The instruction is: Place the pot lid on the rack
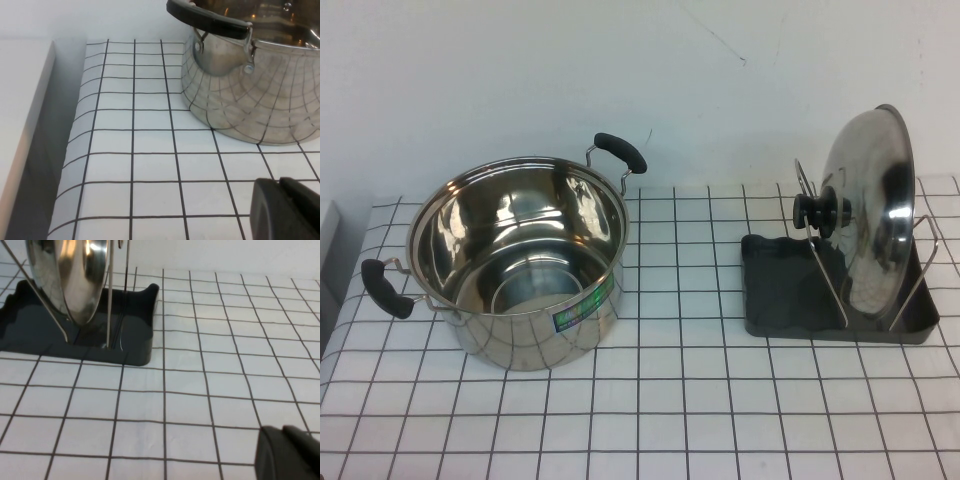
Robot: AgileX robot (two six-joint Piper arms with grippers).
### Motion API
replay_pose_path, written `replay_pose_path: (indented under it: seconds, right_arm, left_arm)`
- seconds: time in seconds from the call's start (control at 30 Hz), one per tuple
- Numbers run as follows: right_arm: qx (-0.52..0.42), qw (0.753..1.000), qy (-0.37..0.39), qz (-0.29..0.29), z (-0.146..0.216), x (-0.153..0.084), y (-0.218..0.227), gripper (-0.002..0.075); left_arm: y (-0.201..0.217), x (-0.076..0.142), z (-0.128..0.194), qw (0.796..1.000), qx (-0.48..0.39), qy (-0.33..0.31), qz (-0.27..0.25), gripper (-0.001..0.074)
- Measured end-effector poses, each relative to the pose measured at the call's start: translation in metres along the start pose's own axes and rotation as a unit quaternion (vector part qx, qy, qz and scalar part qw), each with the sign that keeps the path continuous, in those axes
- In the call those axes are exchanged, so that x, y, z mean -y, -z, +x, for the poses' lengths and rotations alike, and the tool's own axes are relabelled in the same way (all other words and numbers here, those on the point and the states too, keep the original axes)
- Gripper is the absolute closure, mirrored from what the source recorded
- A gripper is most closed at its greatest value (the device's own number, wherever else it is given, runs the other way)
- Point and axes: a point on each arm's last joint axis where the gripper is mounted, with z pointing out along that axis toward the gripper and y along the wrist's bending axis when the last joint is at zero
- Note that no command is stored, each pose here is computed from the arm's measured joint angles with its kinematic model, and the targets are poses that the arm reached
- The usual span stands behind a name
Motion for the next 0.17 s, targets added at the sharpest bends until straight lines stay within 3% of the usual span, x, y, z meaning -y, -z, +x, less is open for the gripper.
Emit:
replay_pose_path:
  seconds: [0.17]
  right_arm:
    - [0.000,1.000,0.001,0.000,0.0000,0.0001,0.0000,0.0727]
  left_arm:
    - [0.0000,0.0000,0.0000,1.000,0.000,0.000,0.000,0.0737]
